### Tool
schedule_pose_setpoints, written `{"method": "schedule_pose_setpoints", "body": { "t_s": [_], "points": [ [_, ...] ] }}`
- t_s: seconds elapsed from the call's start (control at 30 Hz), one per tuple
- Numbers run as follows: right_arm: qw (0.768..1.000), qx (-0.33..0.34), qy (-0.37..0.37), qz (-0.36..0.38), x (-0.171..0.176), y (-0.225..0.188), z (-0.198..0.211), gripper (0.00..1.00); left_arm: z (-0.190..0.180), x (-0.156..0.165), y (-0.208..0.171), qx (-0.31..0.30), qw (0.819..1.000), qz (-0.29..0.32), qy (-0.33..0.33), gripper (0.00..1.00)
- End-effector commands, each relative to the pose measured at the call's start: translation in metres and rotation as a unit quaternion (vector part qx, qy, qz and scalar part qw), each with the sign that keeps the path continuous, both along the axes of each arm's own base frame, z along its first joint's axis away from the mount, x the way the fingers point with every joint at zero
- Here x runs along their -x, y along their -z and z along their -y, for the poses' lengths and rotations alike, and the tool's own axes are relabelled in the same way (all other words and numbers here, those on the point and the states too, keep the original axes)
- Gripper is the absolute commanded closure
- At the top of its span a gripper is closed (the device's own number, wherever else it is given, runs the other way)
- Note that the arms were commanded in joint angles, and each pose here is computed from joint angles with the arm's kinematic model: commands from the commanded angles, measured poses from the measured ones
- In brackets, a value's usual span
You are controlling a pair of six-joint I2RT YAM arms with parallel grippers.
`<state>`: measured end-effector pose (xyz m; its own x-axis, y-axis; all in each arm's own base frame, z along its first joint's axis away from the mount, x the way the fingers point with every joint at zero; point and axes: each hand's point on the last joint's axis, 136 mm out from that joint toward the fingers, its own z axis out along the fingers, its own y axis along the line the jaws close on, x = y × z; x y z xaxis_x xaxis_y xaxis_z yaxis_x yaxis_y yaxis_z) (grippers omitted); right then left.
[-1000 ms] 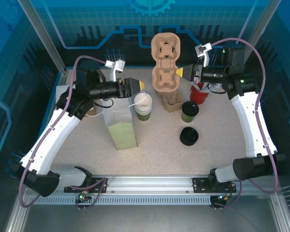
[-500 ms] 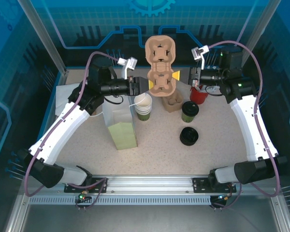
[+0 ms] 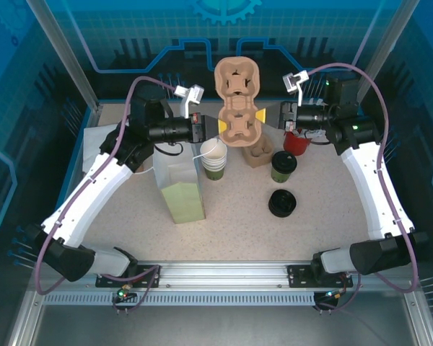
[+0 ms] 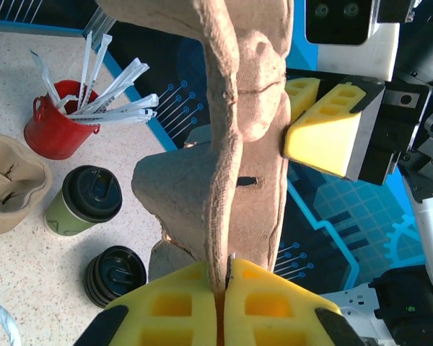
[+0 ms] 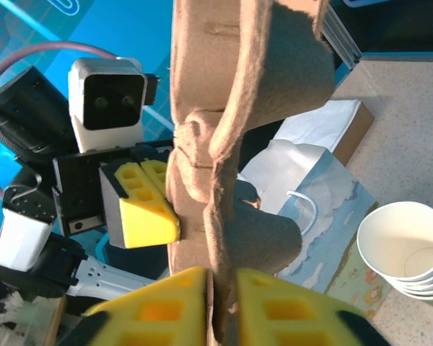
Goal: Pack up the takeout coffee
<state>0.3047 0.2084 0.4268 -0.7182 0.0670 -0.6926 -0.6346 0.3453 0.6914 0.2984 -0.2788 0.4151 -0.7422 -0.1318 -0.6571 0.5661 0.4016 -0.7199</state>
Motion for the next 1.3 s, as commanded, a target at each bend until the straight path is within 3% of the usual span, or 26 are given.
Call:
{"method": "schedule_pose_setpoints", "body": {
  "t_s": [0.0, 0.07, 0.17, 0.33, 0.47, 0.6, 0.77, 0.93, 1.27],
  "points": [
    [0.998, 0.044, 0.018, 0.031, 0.010, 0.005, 0.006, 0.64, -0.007, 0.012, -0.005, -0.016, 0.999, 0.027, -0.004, 1.00],
    [0.993, 0.095, 0.046, 0.057, 0.010, 0.014, 0.017, 0.55, -0.011, 0.016, 0.004, -0.041, 0.999, 0.026, -0.011, 1.00],
    [0.976, 0.171, 0.082, 0.110, 0.012, 0.021, 0.034, 0.52, -0.016, 0.022, 0.018, -0.090, 0.995, 0.029, -0.027, 1.00],
    [0.923, 0.267, 0.107, 0.257, 0.025, 0.004, 0.044, 0.47, -0.025, 0.030, 0.040, -0.185, 0.979, 0.050, -0.068, 1.00],
    [0.839, 0.344, 0.079, 0.413, 0.040, -0.009, 0.030, 0.38, -0.027, 0.031, 0.048, -0.219, 0.969, 0.063, -0.096, 1.00],
    [0.751, 0.393, 0.026, 0.529, 0.051, -0.007, 0.011, 0.18, -0.024, 0.033, 0.047, -0.227, 0.965, 0.076, -0.107, 1.00],
    [0.685, 0.451, -0.025, 0.571, 0.046, 0.006, -0.010, 0.12, -0.015, 0.038, 0.044, -0.215, 0.969, 0.078, -0.098, 1.00],
    [0.662, 0.481, -0.039, 0.573, 0.031, 0.013, -0.028, 0.17, -0.010, 0.043, 0.046, -0.206, 0.972, 0.074, -0.089, 1.00],
    [0.659, 0.500, -0.044, 0.560, 0.005, 0.024, -0.046, 0.29, -0.009, 0.049, 0.045, -0.195, 0.975, 0.072, -0.083, 1.00]
  ]
}}
